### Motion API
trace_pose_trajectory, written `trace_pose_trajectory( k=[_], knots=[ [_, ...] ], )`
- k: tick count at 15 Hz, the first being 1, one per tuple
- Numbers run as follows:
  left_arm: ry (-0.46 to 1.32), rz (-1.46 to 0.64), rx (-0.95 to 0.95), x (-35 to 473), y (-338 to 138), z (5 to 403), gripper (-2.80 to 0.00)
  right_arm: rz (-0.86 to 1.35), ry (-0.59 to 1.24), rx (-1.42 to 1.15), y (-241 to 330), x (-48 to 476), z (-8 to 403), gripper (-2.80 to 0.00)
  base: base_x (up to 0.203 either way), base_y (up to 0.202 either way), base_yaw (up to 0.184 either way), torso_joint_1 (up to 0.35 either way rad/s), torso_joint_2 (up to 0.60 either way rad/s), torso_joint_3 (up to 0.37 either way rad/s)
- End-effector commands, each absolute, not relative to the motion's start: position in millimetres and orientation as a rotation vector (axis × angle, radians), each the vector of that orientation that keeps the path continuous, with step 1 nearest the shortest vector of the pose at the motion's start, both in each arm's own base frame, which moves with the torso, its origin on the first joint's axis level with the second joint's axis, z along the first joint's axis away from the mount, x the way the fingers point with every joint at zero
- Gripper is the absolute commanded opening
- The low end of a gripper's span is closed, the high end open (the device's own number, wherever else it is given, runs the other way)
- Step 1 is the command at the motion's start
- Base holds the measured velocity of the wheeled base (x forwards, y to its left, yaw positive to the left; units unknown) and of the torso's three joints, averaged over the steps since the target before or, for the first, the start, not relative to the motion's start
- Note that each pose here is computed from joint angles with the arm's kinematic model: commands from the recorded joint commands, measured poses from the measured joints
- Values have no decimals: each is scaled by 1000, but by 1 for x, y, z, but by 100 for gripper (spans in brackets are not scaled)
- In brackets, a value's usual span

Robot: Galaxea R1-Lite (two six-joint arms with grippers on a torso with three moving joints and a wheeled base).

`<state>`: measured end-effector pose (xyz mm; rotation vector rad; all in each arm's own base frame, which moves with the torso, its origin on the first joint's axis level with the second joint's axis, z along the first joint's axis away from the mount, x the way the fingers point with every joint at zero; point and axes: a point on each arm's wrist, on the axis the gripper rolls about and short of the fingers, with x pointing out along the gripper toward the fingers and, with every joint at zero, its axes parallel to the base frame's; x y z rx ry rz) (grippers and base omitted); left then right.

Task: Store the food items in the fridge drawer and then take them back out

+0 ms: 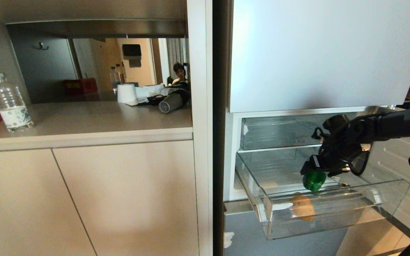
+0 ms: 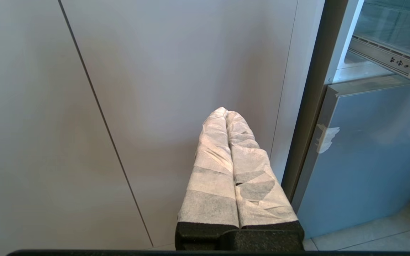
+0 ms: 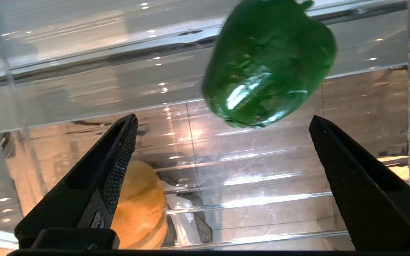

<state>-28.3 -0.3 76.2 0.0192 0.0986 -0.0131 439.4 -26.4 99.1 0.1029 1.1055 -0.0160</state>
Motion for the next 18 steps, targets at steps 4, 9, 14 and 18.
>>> trace_pose_trajectory(
  k=[4, 9, 14, 18],
  knots=[
    [97, -13, 19, -29, 0, 76, -280, -21, 1134, 112, -28, 453, 74, 0, 0, 0, 0, 0, 0, 0],
    [97, -13, 19, -29, 0, 76, -280, -23, 1146, 115, -29, 469, 50, 0, 0, 0, 0, 0, 0, 0],
    [97, -13, 19, -29, 0, 76, -280, -46, 1141, 105, -32, 475, 41, 0, 0, 0, 0, 0, 0, 0],
    [97, -13, 19, -29, 0, 76, -280, -69, 1116, 91, -33, 479, 40, 0, 0, 0, 0, 0, 0, 0]
  ],
)
